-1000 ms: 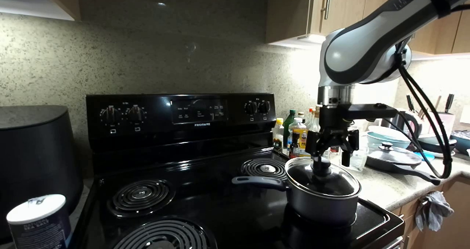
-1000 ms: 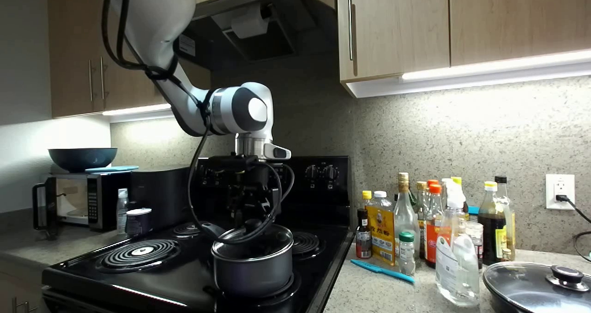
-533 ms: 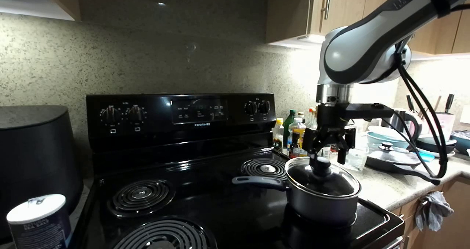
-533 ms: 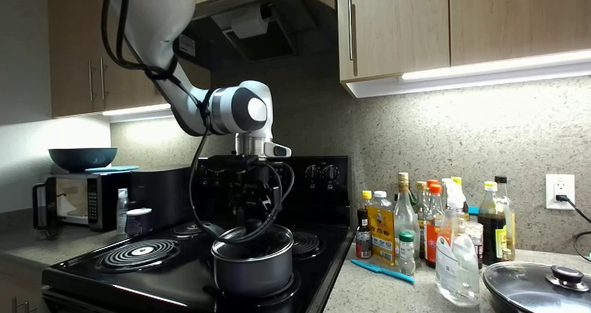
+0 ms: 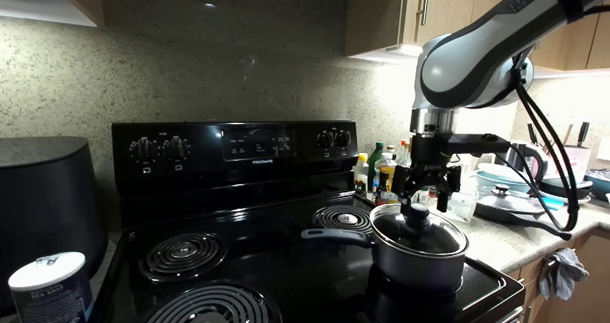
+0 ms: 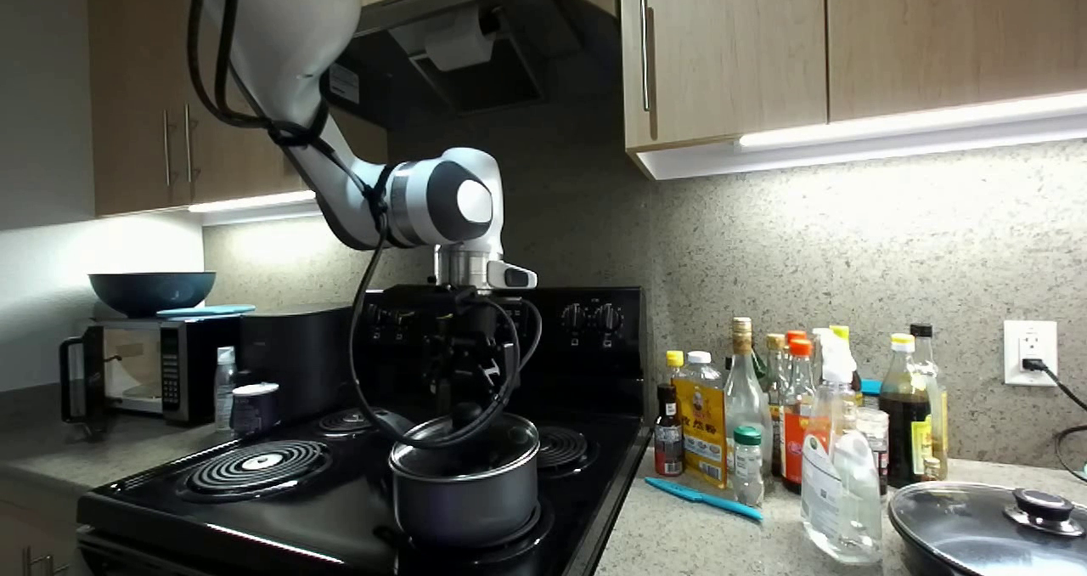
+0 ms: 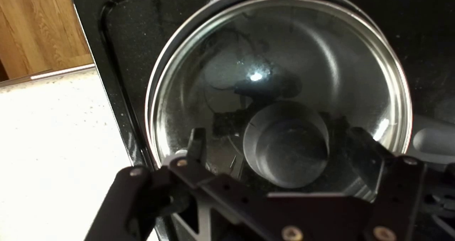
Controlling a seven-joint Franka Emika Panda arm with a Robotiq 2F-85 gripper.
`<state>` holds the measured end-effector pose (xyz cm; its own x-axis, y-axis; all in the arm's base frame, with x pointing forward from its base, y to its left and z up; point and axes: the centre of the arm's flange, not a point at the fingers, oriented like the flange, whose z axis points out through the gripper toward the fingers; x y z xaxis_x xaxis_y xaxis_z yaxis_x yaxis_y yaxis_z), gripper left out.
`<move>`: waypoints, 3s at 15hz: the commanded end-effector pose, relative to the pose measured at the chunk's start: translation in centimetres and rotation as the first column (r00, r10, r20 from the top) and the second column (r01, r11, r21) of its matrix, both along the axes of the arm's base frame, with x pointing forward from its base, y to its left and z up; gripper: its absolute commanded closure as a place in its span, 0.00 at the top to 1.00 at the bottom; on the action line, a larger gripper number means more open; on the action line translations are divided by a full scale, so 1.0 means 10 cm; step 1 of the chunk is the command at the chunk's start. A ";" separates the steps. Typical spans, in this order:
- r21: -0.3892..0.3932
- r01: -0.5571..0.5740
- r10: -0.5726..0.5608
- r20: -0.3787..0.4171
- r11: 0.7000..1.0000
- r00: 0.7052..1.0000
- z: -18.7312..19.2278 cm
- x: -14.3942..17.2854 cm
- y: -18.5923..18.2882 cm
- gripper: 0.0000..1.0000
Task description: Remove the lid from the pot
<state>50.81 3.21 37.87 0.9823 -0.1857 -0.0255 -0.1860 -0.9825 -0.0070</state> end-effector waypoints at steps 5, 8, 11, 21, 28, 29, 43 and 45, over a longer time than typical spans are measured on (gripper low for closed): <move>0.004 -0.005 0.005 0.013 1.000 1.000 -0.03 0.05 -0.03 1.00; 0.007 -0.001 0.001 0.014 1.000 1.000 -0.02 0.06 -0.04 1.00; 0.000 0.008 -0.008 0.001 1.000 1.000 0.00 0.01 -0.04 1.00; 0.005 -0.017 0.017 0.015 1.000 1.000 0.00 -0.07 -0.02 0.34; 0.008 -0.003 0.003 0.032 1.000 0.999 0.12 -0.14 0.02 0.23; 0.014 0.004 -0.005 0.052 1.000 0.999 0.23 -0.20 0.05 0.23; 0.049 0.025 -0.032 0.148 0.998 0.988 0.78 -0.44 0.13 0.23; 0.060 0.088 -0.098 0.187 0.994 0.977 0.86 -0.43 -0.07 0.23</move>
